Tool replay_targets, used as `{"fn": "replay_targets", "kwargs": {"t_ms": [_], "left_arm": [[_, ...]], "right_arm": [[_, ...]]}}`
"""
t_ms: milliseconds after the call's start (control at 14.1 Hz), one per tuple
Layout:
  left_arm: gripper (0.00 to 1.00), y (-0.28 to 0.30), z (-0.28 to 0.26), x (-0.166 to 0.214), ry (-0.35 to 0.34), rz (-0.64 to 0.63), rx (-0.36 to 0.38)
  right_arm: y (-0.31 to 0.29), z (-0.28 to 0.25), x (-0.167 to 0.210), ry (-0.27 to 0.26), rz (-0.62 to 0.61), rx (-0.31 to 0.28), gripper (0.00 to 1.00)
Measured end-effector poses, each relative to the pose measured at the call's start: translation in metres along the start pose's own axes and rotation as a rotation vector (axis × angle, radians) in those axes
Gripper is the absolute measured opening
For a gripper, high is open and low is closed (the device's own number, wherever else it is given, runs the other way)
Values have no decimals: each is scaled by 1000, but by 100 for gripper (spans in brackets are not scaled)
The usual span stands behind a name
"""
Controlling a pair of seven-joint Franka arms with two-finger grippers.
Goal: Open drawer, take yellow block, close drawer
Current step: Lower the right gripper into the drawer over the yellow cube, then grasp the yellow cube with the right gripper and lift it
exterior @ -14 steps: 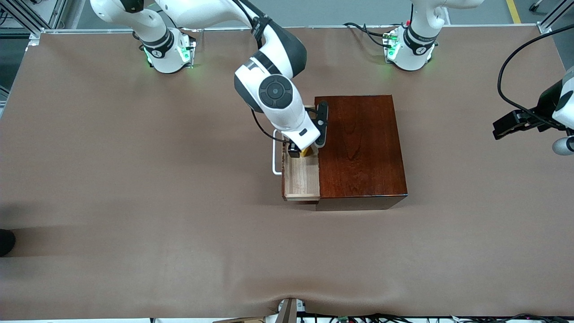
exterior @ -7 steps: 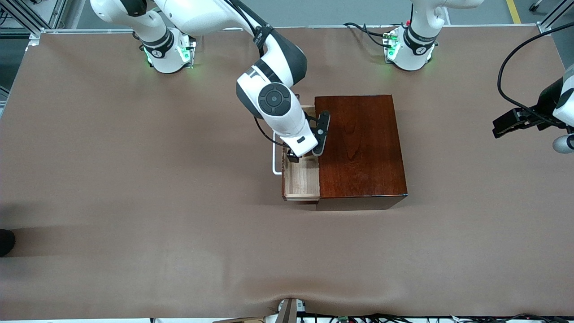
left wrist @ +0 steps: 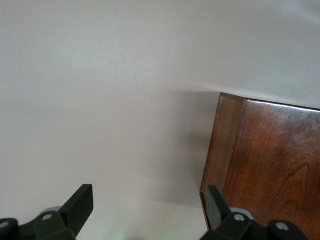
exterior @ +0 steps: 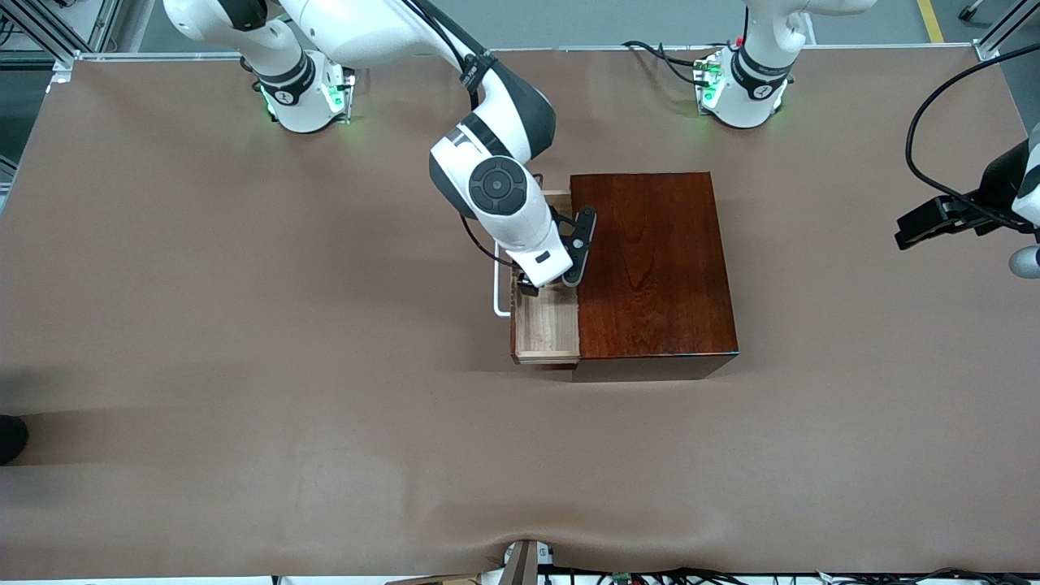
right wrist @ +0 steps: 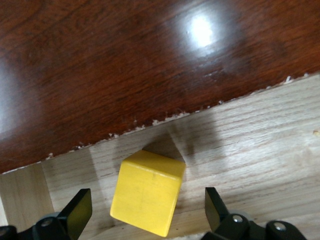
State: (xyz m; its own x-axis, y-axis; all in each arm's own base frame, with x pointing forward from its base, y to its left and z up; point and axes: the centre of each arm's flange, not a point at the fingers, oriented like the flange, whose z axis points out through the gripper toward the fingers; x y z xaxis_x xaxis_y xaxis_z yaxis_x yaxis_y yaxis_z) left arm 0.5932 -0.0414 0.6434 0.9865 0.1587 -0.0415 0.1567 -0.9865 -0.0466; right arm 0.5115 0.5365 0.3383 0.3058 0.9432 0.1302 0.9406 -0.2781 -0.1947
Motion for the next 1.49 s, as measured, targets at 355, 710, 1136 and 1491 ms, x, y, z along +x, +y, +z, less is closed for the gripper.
{"fn": "replay_targets", "kwargs": {"t_ms": [355,710,1136,1491], "left_arm": [[100,0,1,0,-3,0,-1],[100,-1,2,0,-4,-1,0],[100,-3,2,1,-4,-5,0],[100,-12,0,-2,-21,51,1]], "right_arm": [[-7,8,1,-11,9,7,100],[-12,18,3,-6,5,1,100],[-13,25,4,-15,-11,-26,57],[-15,23,6,-36,-47,-71,56]]}}
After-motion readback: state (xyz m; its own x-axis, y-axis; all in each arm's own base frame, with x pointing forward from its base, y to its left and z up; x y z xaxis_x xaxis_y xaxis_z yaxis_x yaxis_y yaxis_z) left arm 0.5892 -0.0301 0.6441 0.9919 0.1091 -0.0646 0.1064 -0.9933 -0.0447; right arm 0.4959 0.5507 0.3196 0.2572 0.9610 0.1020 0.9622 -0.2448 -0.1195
